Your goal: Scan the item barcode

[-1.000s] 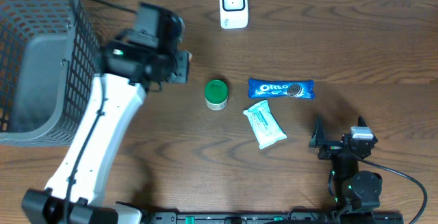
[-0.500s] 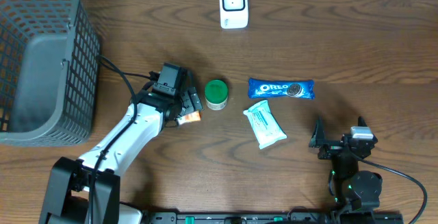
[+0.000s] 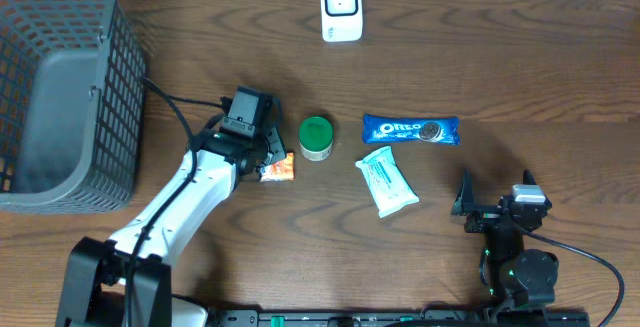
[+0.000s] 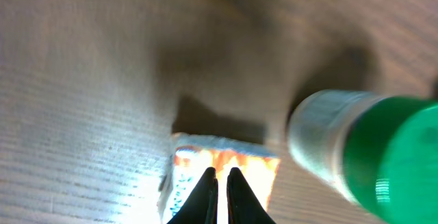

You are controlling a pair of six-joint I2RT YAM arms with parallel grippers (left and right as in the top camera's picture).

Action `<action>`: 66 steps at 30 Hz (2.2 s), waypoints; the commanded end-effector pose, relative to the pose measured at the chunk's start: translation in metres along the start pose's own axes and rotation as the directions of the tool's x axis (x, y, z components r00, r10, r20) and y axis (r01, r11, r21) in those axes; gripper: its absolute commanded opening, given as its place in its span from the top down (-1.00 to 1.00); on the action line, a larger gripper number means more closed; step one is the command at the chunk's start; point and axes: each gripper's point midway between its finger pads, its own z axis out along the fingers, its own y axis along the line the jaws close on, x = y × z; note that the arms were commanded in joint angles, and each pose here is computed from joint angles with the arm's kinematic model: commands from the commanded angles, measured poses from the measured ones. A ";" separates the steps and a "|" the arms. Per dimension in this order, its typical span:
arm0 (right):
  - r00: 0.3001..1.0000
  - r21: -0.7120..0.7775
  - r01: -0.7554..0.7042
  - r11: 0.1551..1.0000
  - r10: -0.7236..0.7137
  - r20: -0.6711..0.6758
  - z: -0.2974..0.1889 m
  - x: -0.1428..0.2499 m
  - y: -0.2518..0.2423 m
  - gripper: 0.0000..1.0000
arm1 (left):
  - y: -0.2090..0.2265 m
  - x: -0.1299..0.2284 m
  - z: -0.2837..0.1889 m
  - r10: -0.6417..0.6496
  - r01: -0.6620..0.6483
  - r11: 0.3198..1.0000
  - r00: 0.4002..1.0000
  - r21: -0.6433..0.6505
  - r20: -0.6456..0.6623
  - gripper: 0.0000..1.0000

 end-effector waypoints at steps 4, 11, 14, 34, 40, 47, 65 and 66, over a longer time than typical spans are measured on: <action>1.000 0.003 0.007 1.000 -0.007 0.000 0.000 0.000 -0.001 -0.98 | 0.023 0.042 0.040 -0.005 -0.008 0.997 0.985 -0.074 -0.171 0.85; 1.000 0.003 0.007 1.000 -0.007 0.000 0.000 0.000 -0.001 -0.99 | 0.026 0.055 0.055 -0.017 -0.004 0.996 0.970 -0.084 -0.244 0.85; 1.000 0.003 0.007 1.000 -0.007 0.000 0.000 0.000 -0.001 -0.99 | 0.008 0.030 0.025 0.036 -0.041 0.999 0.984 -0.026 -0.176 0.85; 1.000 0.003 0.007 1.000 -0.007 0.000 0.000 0.000 -0.001 -0.98 | -0.006 0.051 0.033 0.068 -0.059 0.997 0.967 0.044 -0.246 0.83; 1.000 0.003 0.007 1.000 -0.007 0.000 0.000 0.000 -0.001 -0.98 | -0.023 0.024 0.009 0.148 -0.132 0.985 0.978 0.112 -0.150 0.84; 1.000 0.003 0.007 1.000 -0.007 0.000 0.000 0.000 -0.001 -0.99 | -0.051 -0.093 -0.149 0.327 -0.374 0.926 0.858 0.044 0.395 0.24; 1.000 0.003 0.007 1.000 -0.007 0.000 0.000 0.000 -0.001 -0.98 | -0.001 -0.117 -0.431 0.189 -0.263 0.957 0.259 -0.120 0.947 -0.96; 1.000 0.003 0.007 1.000 -0.007 0.000 0.000 0.000 -0.001 -0.98 | 0.001 -0.117 -0.432 0.199 -0.256 0.958 0.253 -0.133 0.947 -0.96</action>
